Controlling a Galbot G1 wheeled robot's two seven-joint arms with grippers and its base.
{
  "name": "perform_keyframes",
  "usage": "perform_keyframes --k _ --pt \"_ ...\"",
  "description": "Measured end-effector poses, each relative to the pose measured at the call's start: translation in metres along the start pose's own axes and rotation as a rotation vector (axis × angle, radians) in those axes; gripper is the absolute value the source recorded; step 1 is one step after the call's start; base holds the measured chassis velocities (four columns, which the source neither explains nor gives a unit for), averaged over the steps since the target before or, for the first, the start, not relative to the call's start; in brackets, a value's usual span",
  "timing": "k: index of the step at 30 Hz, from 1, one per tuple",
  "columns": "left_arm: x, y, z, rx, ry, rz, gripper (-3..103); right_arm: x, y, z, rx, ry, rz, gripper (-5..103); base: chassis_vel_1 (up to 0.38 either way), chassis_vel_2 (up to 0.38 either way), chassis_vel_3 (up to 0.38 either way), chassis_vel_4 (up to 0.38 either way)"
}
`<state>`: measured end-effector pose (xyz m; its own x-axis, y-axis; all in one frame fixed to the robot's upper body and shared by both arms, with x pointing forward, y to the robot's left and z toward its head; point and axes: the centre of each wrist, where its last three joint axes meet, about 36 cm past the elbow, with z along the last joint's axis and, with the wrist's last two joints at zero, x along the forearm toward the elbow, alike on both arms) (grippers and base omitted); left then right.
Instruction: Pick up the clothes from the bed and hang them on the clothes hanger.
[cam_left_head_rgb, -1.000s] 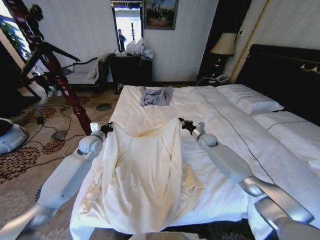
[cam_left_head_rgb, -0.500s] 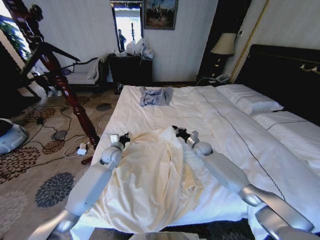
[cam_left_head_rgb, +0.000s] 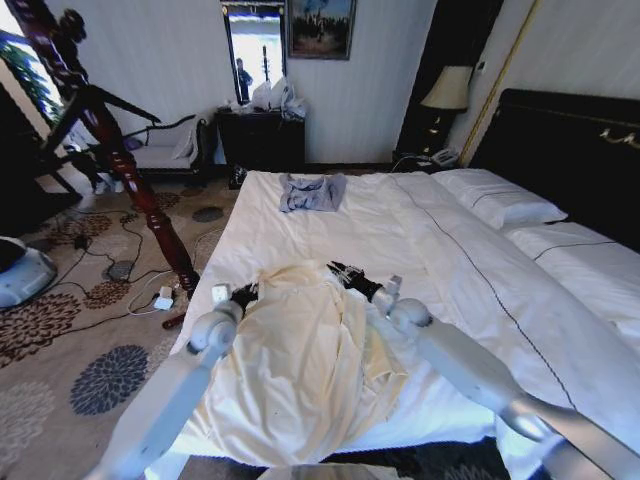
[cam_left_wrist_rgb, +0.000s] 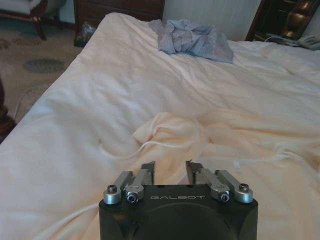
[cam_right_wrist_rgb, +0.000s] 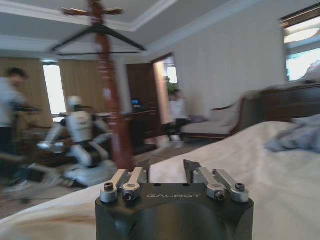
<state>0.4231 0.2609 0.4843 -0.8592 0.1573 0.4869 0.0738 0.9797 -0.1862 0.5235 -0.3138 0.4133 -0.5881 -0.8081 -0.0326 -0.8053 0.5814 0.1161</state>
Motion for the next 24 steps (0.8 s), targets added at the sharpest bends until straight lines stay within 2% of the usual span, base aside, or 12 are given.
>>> perform_keyframes --k 2,4,8,9,10,11,13,14,15,19,22,24 --pt "0.012 0.006 0.000 0.012 0.000 0.007 40 0.009 0.002 -0.002 0.003 -0.001 -0.013 44 0.000 0.000 0.000 0.000" --pt "0.031 0.013 0.001 0.030 -0.018 0.002 51 0.020 0.007 -0.008 0.020 -0.023 -0.009 50 0.000 0.000 0.000 0.000" --pt "0.077 0.024 -0.002 0.069 -0.130 -0.045 61 0.034 0.024 -0.033 0.037 -0.143 0.136 61 0.000 0.000 0.000 0.000" --pt "0.103 0.031 -0.004 0.079 -0.226 -0.099 67 0.041 0.036 -0.056 0.048 -0.233 0.317 71 0.000 0.000 0.000 0.000" --pt "0.113 0.033 -0.005 0.077 -0.281 -0.127 72 0.043 0.040 -0.068 0.055 -0.276 0.400 71 0.000 0.000 0.000 0.000" --pt "0.113 0.033 -0.005 0.077 -0.281 -0.127 72 0.043 0.040 -0.068 0.055 -0.276 0.400 71 0.000 0.000 0.000 0.000" --pt "0.129 0.040 -0.005 0.047 -0.477 -0.218 83 0.054 0.045 -0.098 0.078 -0.392 0.552 82 0.000 0.000 0.000 0.000" --pt "0.135 0.048 -0.004 0.004 -0.620 -0.278 89 0.066 0.048 -0.115 0.107 -0.456 0.608 88 0.000 0.000 0.000 0.000" --pt "0.139 0.053 -0.004 -0.018 -0.675 -0.310 89 0.074 0.049 -0.124 0.125 -0.487 0.630 93 0.000 0.000 0.000 0.000" --pt "0.151 0.066 0.006 -0.076 -0.730 -0.411 99 0.106 0.060 -0.144 0.174 -0.549 0.701 99 0.000 0.000 0.000 0.000" --pt "0.159 0.070 0.014 -0.110 -0.734 -0.445 100 0.124 0.066 -0.146 0.201 -0.558 0.745 100 0.000 0.000 0.000 0.000" --pt "0.173 0.064 0.019 -0.117 -0.780 -0.444 100 0.151 0.085 -0.144 0.223 -0.565 0.822 100 0.000 0.000 0.000 0.000"
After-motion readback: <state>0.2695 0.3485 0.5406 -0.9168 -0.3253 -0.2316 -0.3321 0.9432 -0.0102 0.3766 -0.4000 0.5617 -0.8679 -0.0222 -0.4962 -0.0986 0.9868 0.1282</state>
